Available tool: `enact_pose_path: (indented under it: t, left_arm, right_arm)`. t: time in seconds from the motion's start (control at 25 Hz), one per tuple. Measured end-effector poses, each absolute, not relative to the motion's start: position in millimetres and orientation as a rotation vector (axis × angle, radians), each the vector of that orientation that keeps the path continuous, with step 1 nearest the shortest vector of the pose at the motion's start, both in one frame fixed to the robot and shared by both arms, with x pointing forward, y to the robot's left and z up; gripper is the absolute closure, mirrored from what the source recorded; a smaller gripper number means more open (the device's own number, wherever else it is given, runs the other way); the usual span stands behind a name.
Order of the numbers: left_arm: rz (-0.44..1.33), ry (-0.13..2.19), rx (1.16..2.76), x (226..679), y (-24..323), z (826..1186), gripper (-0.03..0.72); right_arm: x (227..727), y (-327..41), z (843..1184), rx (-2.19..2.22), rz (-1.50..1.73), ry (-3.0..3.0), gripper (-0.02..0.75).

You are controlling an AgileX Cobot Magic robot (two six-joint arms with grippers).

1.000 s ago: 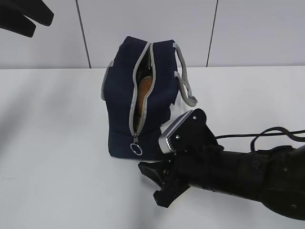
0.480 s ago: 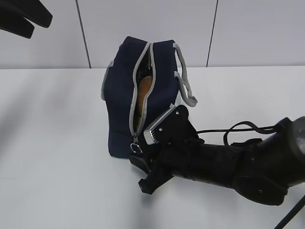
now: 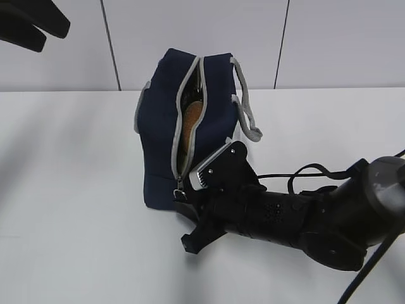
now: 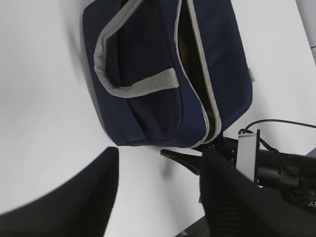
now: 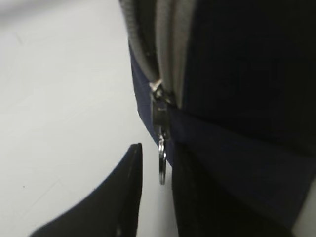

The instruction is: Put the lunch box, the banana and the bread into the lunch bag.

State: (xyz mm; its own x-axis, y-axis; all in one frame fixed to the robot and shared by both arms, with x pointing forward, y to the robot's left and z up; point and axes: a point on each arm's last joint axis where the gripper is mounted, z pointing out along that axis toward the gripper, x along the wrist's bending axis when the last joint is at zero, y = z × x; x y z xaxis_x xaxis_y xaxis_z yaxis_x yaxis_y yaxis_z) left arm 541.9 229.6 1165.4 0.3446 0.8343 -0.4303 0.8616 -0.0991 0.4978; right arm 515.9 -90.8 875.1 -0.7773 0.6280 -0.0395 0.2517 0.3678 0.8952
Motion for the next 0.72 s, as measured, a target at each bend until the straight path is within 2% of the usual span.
enact_pose_path:
  t: [0.24,0.48,0.72]
  left_arm:
    - [-0.051,1.482,1.919,542.0,229.6,1165.3,0.308]
    - [-0.051,1.482,1.919,542.0,229.6,1165.3,0.308]
    - [-0.051,1.482,1.919,542.0,229.6,1165.3,0.308]
  right_arm:
    - [516.3,-90.8,875.7,0.774,1.387,2.250,0.651]
    - [516.9,-91.3,875.8,0.779,1.387,2.245,0.744]
    - [515.7,-91.3,882.5,0.757,1.401,2.236,0.754]
